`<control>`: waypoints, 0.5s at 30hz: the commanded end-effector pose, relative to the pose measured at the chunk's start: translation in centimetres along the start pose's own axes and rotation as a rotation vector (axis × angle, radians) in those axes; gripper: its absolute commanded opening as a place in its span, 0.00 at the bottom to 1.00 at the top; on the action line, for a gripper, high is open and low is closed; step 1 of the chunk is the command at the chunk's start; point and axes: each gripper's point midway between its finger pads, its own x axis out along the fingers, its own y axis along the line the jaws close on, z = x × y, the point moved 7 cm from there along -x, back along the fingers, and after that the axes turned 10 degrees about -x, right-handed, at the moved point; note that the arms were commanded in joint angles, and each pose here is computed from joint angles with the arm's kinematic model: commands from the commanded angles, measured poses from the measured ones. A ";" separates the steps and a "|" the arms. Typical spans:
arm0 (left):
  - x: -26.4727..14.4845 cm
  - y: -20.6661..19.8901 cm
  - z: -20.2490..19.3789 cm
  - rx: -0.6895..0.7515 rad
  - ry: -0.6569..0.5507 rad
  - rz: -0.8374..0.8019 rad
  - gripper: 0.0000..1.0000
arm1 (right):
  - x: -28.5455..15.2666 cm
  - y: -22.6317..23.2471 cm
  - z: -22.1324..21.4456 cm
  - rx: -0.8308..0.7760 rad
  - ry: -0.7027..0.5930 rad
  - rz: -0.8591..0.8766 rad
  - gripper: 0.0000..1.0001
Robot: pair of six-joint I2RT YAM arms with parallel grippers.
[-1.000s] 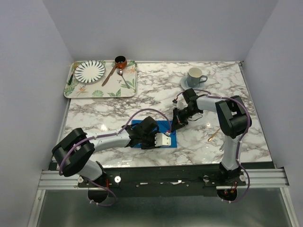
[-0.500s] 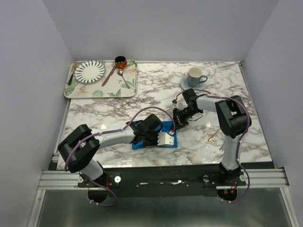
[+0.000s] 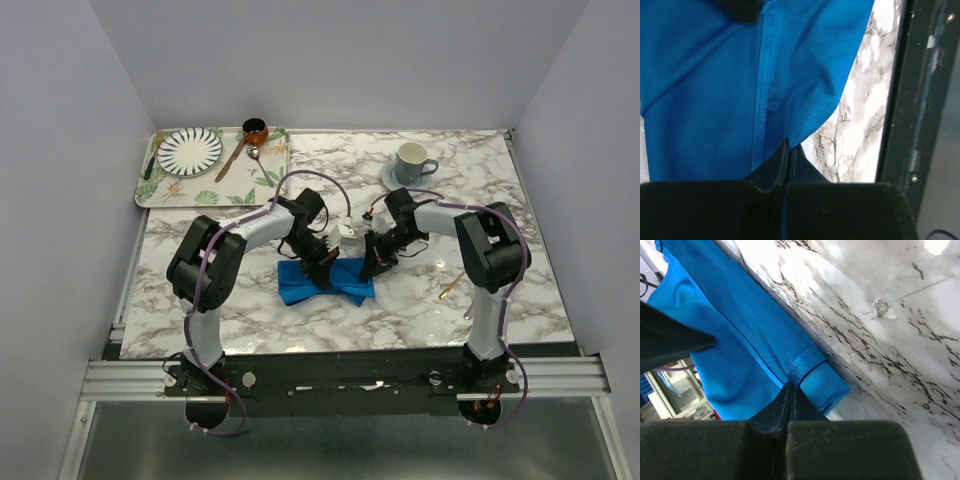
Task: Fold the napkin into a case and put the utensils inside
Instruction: Pick up the 2/3-rectangle-folded napkin from the center of the board, then fold the 2/3-rectangle-folded napkin at the center of the board.
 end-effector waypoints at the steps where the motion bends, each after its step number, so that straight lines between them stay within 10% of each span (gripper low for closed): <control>1: -0.4 0.0 0.3 -0.215 -0.053 -0.199 0.00 | 1.1 -3.4 -2.1 -0.025 0.098 -0.180 0.05; 15: 0.2 2.9 -1.2 -0.491 -0.082 -0.289 0.00 | 1.4 -2.8 -1.7 -0.097 0.136 -0.164 0.06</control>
